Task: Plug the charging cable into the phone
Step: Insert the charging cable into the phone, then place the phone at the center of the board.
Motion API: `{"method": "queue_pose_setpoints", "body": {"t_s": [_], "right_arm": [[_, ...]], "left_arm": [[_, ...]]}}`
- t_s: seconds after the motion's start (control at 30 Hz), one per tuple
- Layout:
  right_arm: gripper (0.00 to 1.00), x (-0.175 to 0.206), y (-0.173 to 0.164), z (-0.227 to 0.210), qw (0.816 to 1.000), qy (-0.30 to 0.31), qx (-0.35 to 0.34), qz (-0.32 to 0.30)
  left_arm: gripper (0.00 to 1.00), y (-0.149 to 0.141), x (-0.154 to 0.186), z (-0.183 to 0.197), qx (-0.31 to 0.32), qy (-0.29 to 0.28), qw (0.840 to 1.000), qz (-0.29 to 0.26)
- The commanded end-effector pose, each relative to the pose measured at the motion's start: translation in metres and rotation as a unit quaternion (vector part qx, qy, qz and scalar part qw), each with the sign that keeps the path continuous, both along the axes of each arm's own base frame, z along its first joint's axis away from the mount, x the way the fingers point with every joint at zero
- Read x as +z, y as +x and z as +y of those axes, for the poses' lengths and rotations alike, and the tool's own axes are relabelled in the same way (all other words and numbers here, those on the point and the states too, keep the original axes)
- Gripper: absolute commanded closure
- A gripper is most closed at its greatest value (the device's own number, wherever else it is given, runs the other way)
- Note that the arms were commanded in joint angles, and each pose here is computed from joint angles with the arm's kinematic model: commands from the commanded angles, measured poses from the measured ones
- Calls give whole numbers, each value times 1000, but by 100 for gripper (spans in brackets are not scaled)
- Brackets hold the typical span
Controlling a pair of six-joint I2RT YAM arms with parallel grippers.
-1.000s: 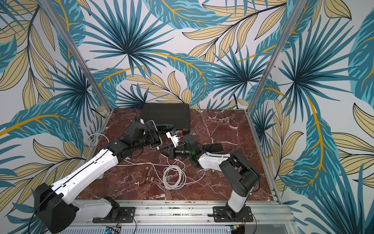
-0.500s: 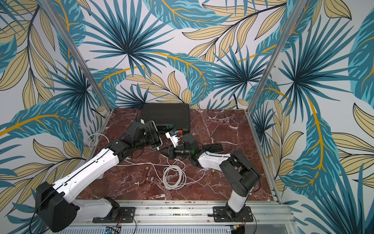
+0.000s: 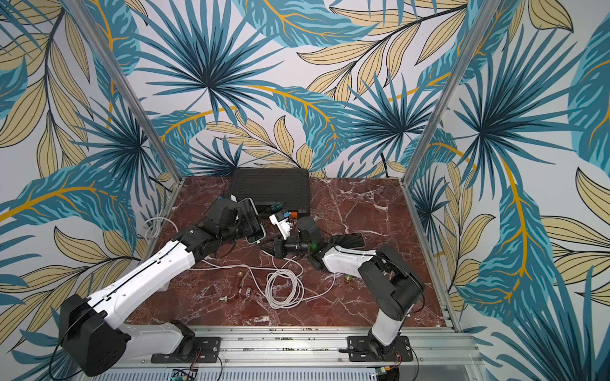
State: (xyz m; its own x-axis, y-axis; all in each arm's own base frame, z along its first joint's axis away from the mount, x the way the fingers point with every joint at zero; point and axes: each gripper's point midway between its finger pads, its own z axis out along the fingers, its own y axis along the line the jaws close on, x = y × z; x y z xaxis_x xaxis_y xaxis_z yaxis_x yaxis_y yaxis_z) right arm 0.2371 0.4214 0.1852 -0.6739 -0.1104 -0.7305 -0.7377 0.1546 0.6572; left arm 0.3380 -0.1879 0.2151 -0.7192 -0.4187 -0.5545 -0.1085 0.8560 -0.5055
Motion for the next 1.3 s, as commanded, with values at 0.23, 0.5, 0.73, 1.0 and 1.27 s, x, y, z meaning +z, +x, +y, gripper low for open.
{"method": "queue_pose_setpoints", "body": {"t_s": [0.23, 0.5, 0.73, 1.0, 1.27], "right_arm": [[34, 14, -8, -19, 997, -4, -6, -71], [31, 10, -18, -56, 995, -22, -45, -86], [30, 3, -26, -78, 994, -27, -72, -84], [30, -2, -34, -91, 993, -26, -87, -78], [30, -4, -38, -97, 993, -23, -93, -71]], "left_arm": [[87, 8, -3, -6, -16, 5, 1000, 21], [87, 23, -43, 12, 12, 46, 996, 82], [88, 30, -77, 12, -13, 108, 986, 124], [87, 41, -109, 4, -57, 154, 973, 164], [88, 48, -140, -4, -86, 158, 962, 208]]}}
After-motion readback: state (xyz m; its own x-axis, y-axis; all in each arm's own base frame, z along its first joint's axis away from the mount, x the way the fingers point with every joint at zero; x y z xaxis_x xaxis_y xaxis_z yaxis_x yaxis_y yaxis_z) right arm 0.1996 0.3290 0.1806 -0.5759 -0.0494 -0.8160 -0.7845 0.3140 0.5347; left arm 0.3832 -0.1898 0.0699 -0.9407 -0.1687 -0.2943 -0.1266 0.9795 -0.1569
